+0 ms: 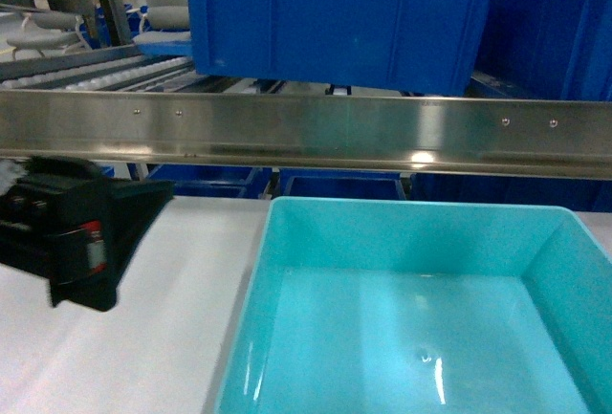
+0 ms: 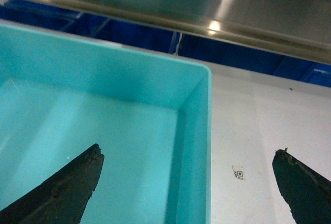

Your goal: Organize blue bins on left shelf correctly

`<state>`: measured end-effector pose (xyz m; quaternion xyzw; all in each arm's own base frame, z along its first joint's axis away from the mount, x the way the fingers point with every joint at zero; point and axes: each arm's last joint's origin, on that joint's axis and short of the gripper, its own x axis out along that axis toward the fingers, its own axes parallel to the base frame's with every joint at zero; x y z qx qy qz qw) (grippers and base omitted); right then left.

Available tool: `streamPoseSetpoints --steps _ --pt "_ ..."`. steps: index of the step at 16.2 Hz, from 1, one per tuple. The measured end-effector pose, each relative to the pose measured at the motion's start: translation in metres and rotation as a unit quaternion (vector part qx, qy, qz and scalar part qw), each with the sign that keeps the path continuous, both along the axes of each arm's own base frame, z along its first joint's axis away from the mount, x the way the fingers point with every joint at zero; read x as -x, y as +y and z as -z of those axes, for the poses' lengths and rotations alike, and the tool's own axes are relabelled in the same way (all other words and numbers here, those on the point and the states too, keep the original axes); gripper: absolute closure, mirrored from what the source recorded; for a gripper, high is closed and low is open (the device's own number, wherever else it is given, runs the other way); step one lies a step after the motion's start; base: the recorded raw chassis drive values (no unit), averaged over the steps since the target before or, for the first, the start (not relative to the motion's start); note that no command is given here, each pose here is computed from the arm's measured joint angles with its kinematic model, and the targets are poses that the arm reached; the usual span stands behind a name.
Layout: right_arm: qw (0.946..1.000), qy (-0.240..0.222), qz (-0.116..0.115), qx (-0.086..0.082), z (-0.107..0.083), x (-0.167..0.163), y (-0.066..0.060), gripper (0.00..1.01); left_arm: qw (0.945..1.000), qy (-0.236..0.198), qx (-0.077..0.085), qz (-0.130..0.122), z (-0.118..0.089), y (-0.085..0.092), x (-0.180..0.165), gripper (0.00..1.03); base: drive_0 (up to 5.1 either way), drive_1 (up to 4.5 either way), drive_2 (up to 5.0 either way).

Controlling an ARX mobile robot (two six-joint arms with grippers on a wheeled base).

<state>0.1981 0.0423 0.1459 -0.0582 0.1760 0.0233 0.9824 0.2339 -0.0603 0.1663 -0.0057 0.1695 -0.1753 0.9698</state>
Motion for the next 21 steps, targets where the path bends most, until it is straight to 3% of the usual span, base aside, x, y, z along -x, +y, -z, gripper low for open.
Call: streamPoseSetpoints --steps 4,5,6,7,9,12,15,16,18,21 --pt "0.9977 0.064 0.019 0.017 0.01 -0.029 -0.011 0.03 0.9947 0.088 -0.024 0.047 0.007 -0.049 -0.031 0.05 0.0 0.0 0.0" --pt "0.9961 0.085 0.02 0.015 0.014 -0.035 -0.017 0.03 0.9924 0.111 -0.027 0.044 0.012 -0.055 -0.034 0.05 0.0 0.0 0.0" --pt "0.9924 0.121 0.021 0.01 0.026 -0.041 -0.026 0.03 0.989 0.139 -0.042 0.027 0.02 -0.061 -0.037 0.05 0.0 0.0 0.0" --pt "0.9871 0.159 0.018 0.01 0.04 -0.042 -0.033 0.03 0.9811 0.182 -0.062 0.016 0.035 -0.067 -0.036 0.05 0.0 0.0 0.0" --pt "0.9859 0.166 0.018 0.011 0.043 -0.042 -0.035 0.03 0.9764 0.205 -0.066 0.011 0.043 -0.07 -0.036 0.05 0.0 0.0 0.0" --pt "0.9844 0.175 0.017 0.012 0.05 -0.043 -0.037 0.03 0.961 0.267 -0.07 -0.006 0.059 -0.074 -0.032 0.05 0.0 0.0 0.0" --pt "0.9821 0.188 0.014 0.011 0.058 -0.044 -0.037 0.03 0.9558 0.283 -0.073 -0.034 0.067 -0.075 -0.033 0.05 0.0 0.0 0.0" --pt "0.9821 0.188 0.013 0.01 0.059 -0.045 -0.037 0.03 0.9517 0.296 -0.075 -0.036 0.069 -0.076 -0.031 0.05 0.0 0.0 0.0" --pt "0.9823 0.186 0.016 0.01 0.06 -0.045 -0.039 0.15 0.9478 0.308 -0.073 -0.042 0.071 -0.077 -0.03 0.05 0.0 0.0 0.0" --pt "0.9818 0.189 0.018 0.011 0.063 -0.045 -0.04 0.39 0.9465 0.313 -0.063 -0.047 0.072 -0.078 -0.03 0.05 0.0 0.0 0.0"
